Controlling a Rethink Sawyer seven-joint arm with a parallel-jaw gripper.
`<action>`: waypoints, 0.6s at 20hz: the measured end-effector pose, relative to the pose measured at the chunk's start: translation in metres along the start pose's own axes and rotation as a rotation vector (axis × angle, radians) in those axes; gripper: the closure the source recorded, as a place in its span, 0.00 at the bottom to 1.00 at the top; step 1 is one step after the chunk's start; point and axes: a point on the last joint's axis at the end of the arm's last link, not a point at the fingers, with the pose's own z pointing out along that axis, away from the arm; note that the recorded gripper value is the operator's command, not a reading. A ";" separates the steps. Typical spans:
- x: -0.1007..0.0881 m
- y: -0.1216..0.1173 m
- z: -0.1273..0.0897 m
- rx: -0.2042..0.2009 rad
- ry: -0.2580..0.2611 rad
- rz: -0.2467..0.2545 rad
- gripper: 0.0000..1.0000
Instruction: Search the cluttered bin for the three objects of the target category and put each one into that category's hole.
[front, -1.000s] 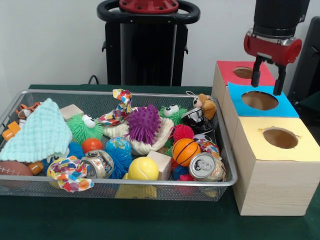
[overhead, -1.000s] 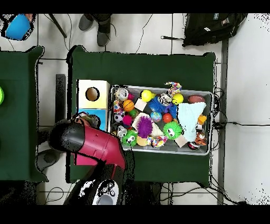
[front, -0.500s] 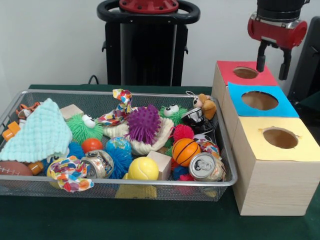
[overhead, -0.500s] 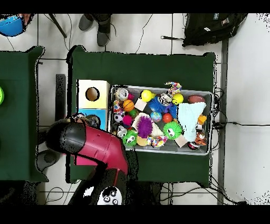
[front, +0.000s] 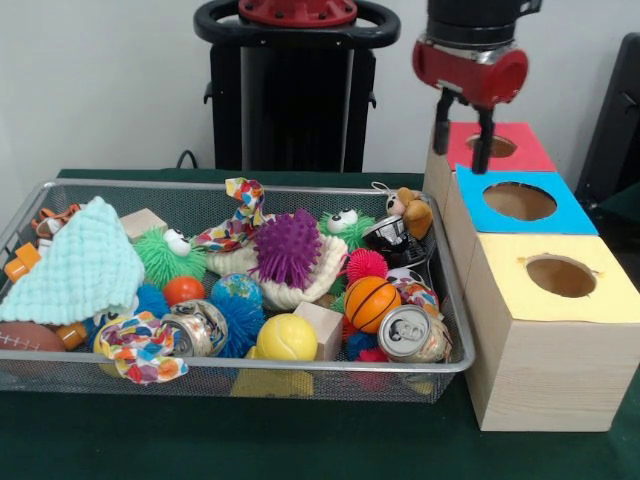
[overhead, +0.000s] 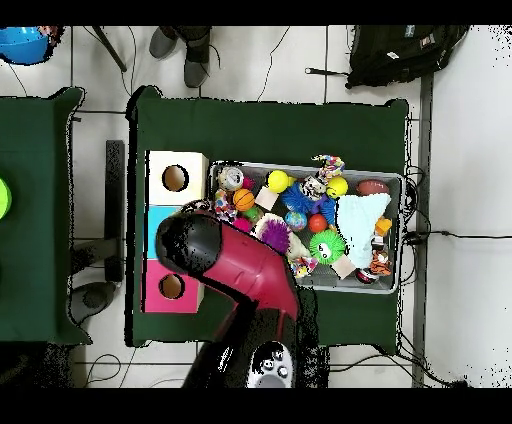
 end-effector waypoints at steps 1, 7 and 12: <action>-0.013 -0.004 0.001 0.003 -0.006 0.010 0.00; -0.052 -0.016 0.006 0.015 -0.029 0.028 0.00; -0.061 -0.013 0.004 0.015 -0.051 0.000 1.00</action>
